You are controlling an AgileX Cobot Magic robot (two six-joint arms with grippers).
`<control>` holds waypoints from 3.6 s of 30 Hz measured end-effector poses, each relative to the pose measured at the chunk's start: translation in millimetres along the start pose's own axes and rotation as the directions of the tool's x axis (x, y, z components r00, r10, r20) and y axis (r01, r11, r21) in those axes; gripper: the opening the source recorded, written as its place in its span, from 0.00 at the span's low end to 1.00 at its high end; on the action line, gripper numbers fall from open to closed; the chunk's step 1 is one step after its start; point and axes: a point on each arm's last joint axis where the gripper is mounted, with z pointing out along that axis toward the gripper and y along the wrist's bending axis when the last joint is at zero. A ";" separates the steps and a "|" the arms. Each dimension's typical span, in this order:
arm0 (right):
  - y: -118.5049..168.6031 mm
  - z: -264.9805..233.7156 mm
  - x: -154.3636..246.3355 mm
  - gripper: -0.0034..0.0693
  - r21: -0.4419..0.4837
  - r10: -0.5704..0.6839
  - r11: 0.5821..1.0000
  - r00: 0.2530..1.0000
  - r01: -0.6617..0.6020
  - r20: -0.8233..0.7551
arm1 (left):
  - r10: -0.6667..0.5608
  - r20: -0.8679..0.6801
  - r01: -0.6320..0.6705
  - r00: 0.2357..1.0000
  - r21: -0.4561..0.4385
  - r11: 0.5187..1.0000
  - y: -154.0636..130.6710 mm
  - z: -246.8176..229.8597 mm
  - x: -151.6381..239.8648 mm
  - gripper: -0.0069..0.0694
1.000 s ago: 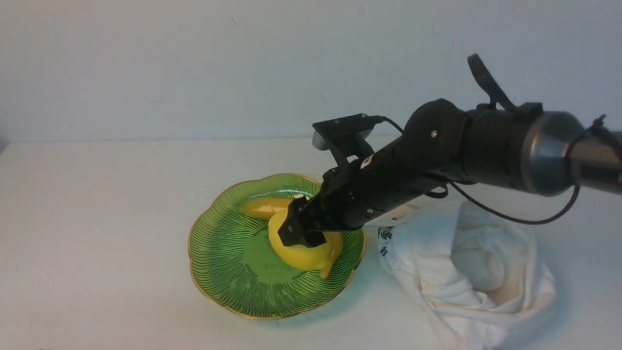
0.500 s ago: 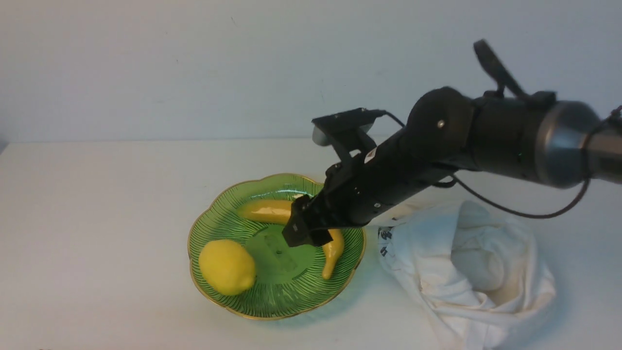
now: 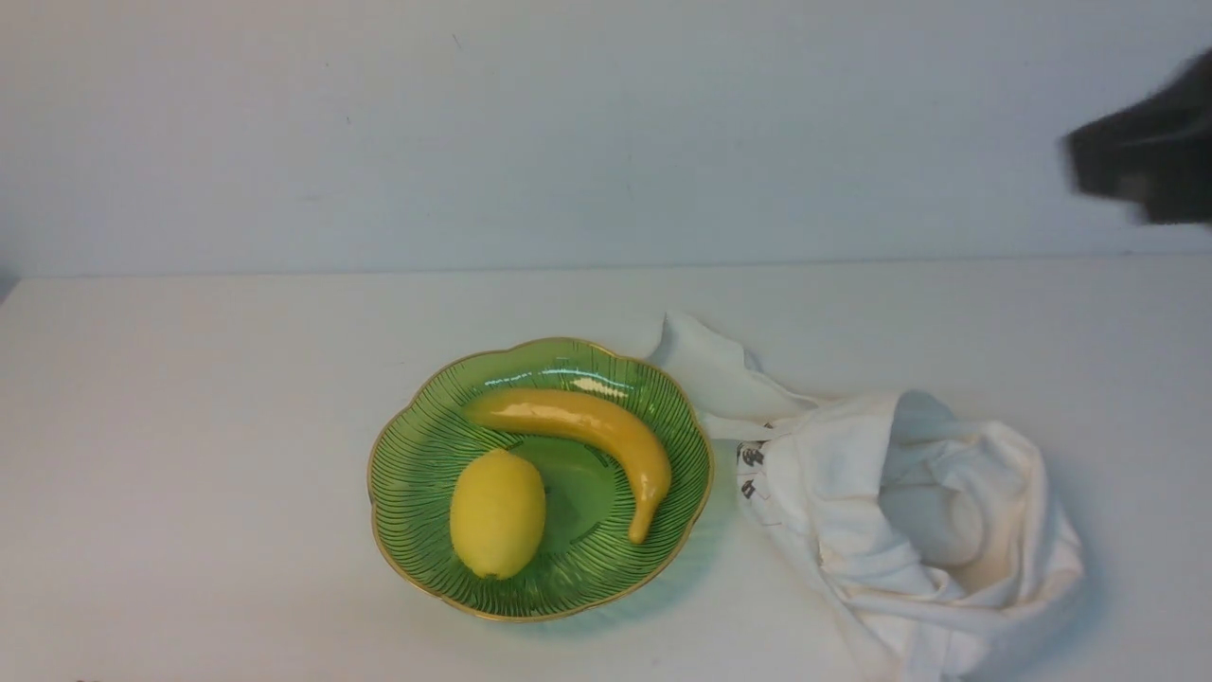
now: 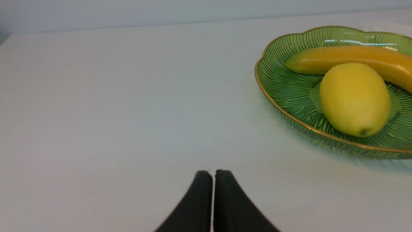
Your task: Take the fruit out of the cloth bag on the white table and place them on a plate.
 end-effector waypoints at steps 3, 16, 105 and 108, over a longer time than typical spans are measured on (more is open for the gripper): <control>-18.4 -57.6 35.9 0.03 0.014 0.018 1.000 0.978 -0.021 0.207 | 0.000 0.000 0.000 1.000 0.000 1.000 0.0 0.0 0.0 0.08; -47.3 -112.3 160.4 0.03 -0.096 0.168 0.986 0.782 -0.138 0.600 | 0.000 0.000 0.000 1.000 0.000 1.000 0.0 0.0 0.0 0.08; -55.2 28.1 289.5 0.03 0.402 -0.097 0.916 0.969 -0.002 0.225 | 0.000 0.000 0.000 1.000 0.000 1.000 0.0 0.0 0.0 0.08; -55.2 28.1 289.5 0.03 0.402 -0.097 0.916 0.969 -0.002 0.225 | 0.000 0.000 0.000 1.000 0.000 1.000 0.0 0.0 0.0 0.08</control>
